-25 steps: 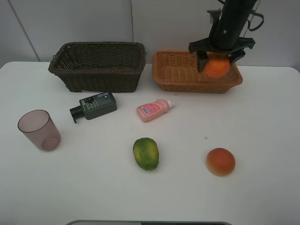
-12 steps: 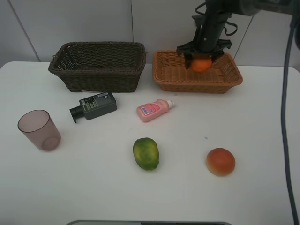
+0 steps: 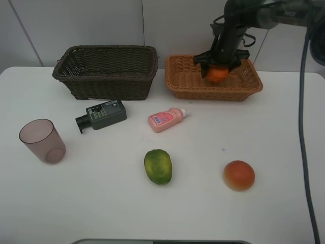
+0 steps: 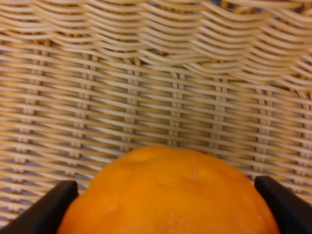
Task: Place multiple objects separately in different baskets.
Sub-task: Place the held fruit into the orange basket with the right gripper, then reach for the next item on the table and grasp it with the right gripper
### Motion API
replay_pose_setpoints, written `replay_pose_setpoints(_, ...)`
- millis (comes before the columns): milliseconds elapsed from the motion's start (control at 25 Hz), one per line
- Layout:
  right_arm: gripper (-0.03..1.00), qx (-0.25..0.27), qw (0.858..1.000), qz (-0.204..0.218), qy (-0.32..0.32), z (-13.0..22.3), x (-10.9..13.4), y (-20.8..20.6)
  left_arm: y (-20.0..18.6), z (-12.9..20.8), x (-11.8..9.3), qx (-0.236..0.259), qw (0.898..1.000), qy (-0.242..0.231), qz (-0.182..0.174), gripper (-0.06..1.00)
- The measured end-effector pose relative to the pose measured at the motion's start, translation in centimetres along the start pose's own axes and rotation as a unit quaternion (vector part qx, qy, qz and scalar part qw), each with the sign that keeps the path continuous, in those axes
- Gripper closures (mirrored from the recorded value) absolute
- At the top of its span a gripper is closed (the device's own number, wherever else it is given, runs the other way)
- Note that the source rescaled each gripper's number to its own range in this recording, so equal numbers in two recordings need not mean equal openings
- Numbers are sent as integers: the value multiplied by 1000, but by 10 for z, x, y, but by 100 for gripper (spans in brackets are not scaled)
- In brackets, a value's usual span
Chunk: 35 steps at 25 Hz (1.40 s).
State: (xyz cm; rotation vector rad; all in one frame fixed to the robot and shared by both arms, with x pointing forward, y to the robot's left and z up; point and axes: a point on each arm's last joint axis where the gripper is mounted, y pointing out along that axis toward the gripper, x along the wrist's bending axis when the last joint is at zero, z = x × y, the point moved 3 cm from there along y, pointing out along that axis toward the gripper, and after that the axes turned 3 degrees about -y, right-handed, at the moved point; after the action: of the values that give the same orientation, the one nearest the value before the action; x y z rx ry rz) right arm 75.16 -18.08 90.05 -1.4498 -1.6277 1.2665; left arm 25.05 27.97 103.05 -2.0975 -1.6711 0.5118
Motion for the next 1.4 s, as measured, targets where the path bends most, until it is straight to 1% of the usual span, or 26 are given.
replay_pose_setpoints(120, 49, -7, 1000, 0, 0, -1, 0, 1, 0, 0, 0, 0, 1000, 0, 0, -4)
replay_pose_setpoints(160, 45, -7, 1000, 0, 0, -2, 0, 1, 0, 0, 0, 0, 1000, 0, 0, -4)
replay_pose_setpoints(240, 21, -7, 1000, 0, 0, -2, 0, 1, 0, 0, 0, 0, 1000, 0, 0, -4)
replay_pose_setpoints(280, 11, -7, 1000, 0, 0, -1, 0, 1, 0, 0, 0, 0, 1000, 0, 0, -4)
replay_pose_setpoints(360, 2, 1, 1000, -1, 1, 0, 0, 1, 0, 0, 0, 0, 1000, 0, 0, -4)
replay_pose_setpoints(400, 0, 4, 1000, -1, 1, 1, 0, 0, 0, 0, 0, 0, 1000, 0, 0, -4)
replay_pose_setpoints(520, -3, 9, 1000, 1, 3, 1, -2, -12, 0, 0, 0, 0, 1000, 0, 0, -4)
replay_pose_setpoints(720, -3, 30, 1000, 5, 6, 3, -5, -48, 0, 0, 0, 0, 1000, 0, 0, -4)
replay_pose_setpoints(880, -3, 54, 999, 5, 0, 16, 0, -76, 0, 0, 0, 0, 1000, 0, 0, -4)
replay_pose_setpoints(1000, -3, 61, 998, 1, -3, 34, 5, -94, 0, 0, 0, 0, 1000, 0, 0, -4)
replay_pose_setpoints(1200, -3, 66, 998, -9, -14, 77, 17, -121, 0, 0, 0, 0, 1000, 0, 0, -4)
replay_pose_setpoints(1320, -3, 65, 997, -21, -30, 103, 35, -139, 0, 0, 0, 0, 1000, 0, 0, -4)
replay_pose_setpoints(1400, -3, 63, 997, -31, -44, 120, 52, -149, 0, 0, 0, 0, 1000, 0, 0, -4)
